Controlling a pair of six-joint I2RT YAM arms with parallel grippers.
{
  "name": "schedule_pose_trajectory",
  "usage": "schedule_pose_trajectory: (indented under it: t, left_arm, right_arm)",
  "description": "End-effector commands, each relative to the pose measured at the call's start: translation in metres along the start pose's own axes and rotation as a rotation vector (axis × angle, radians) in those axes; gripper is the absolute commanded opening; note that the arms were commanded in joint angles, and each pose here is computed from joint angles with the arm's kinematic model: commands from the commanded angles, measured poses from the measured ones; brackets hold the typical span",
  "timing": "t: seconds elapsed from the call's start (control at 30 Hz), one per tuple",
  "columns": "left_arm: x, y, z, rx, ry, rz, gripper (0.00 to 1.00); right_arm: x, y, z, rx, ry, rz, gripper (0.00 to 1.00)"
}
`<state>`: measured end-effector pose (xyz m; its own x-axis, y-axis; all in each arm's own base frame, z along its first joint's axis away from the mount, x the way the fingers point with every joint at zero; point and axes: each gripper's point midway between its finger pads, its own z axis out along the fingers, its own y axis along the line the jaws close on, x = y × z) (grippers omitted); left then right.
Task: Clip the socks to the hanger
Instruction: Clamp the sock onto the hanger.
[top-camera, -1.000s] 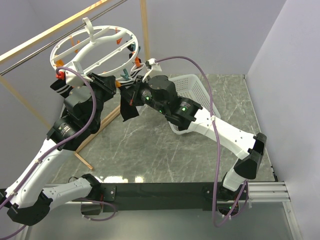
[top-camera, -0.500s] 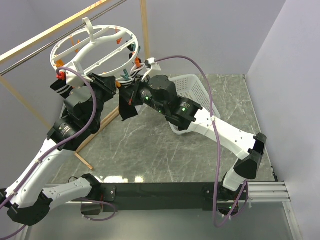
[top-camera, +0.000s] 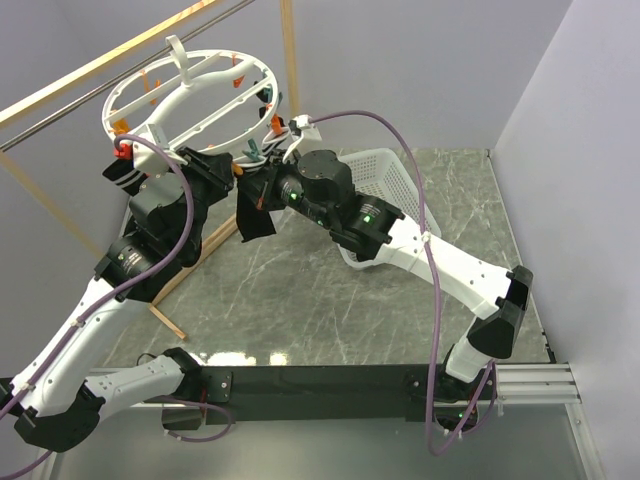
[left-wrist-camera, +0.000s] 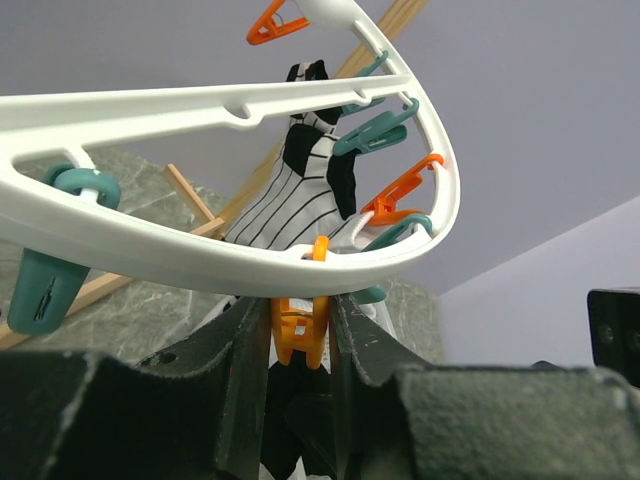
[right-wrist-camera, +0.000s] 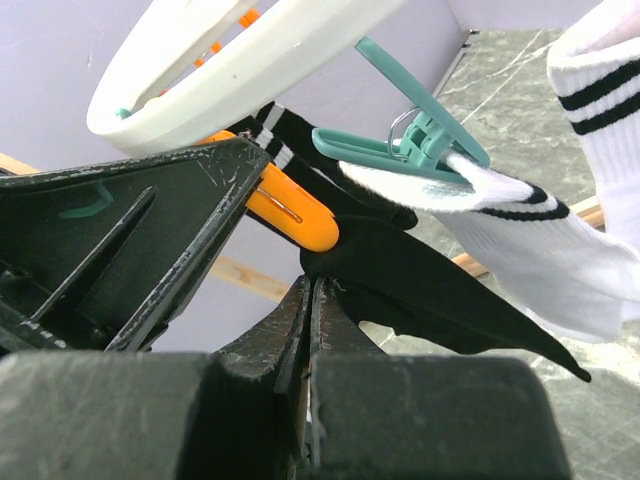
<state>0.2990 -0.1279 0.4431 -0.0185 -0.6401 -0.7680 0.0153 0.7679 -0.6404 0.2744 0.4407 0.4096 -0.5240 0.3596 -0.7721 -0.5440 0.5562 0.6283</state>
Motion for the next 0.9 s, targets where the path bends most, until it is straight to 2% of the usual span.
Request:
schedule_pose_trajectory:
  t: [0.0, 0.67, 0.87]
  left_arm:
    - [-0.017, -0.017, -0.006, 0.065, -0.03, -0.06, 0.11]
    - [-0.01, -0.014, -0.004, 0.057, -0.018, -0.061, 0.12]
    - [-0.011, -0.012, -0.004, 0.053, -0.03, -0.056, 0.16]
  right_arm:
    - [-0.018, 0.022, 0.0, -0.061, -0.05, 0.001, 0.0]
    - [-0.027, 0.024, -0.003, -0.055, -0.071, -0.028, 0.0]
    - [-0.03, 0.025, -0.005, -0.054, -0.075, -0.029, 0.0]
